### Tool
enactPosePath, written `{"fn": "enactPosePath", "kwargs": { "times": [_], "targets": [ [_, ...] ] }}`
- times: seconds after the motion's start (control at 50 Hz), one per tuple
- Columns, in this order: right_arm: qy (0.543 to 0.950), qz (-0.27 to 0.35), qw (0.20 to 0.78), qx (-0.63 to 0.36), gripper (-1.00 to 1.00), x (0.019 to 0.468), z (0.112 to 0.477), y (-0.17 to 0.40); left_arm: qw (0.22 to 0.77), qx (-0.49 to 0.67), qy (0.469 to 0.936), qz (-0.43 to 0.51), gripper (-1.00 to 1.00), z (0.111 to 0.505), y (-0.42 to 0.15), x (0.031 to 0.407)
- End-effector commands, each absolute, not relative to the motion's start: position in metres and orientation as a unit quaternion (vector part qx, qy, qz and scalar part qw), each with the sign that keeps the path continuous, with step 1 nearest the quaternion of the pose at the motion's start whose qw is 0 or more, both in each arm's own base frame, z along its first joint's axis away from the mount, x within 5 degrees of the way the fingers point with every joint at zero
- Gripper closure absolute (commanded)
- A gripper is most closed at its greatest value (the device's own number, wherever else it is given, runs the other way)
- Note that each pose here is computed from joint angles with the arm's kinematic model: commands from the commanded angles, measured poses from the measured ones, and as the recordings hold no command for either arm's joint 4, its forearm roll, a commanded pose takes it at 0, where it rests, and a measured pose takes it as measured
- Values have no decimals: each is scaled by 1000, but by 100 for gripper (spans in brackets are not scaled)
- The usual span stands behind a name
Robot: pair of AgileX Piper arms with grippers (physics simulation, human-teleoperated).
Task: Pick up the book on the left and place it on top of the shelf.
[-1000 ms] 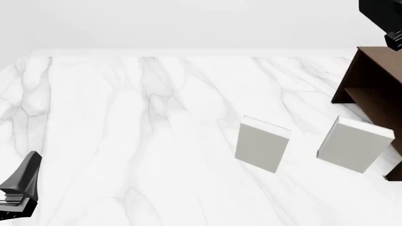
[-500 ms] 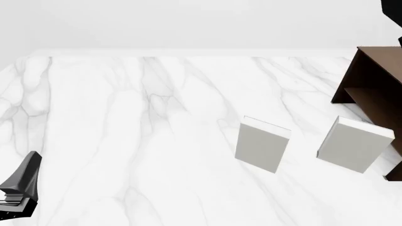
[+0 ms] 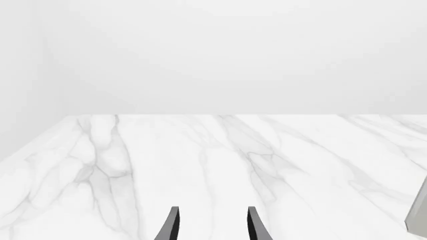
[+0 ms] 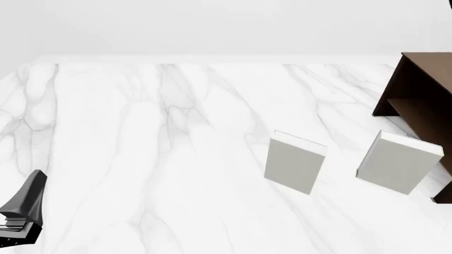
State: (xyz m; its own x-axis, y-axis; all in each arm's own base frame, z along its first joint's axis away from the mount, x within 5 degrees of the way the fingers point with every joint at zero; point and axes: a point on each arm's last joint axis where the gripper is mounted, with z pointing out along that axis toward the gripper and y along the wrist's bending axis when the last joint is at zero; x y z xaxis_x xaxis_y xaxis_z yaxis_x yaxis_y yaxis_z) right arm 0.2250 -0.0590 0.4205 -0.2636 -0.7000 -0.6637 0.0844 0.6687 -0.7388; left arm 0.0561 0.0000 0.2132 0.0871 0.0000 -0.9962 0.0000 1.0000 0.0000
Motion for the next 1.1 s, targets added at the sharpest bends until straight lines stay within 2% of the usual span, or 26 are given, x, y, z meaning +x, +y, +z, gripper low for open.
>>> {"fn": "enactPosePath", "kwargs": {
  "times": [0.02, 0.62, 1.1],
  "targets": [
    [710, -368, 565, -203, 100, 225, 425, -69, 737, 0, 676, 0, -100, 213, 0, 56],
    [720, -404, 530, -193, 100, 242, 413, -99, 737, 0, 676, 0, -100, 213, 0, 56],
    [727, -437, 495, -188, 100, 236, 401, -120, 737, 0, 676, 0, -100, 213, 0, 56]
  ]
}}
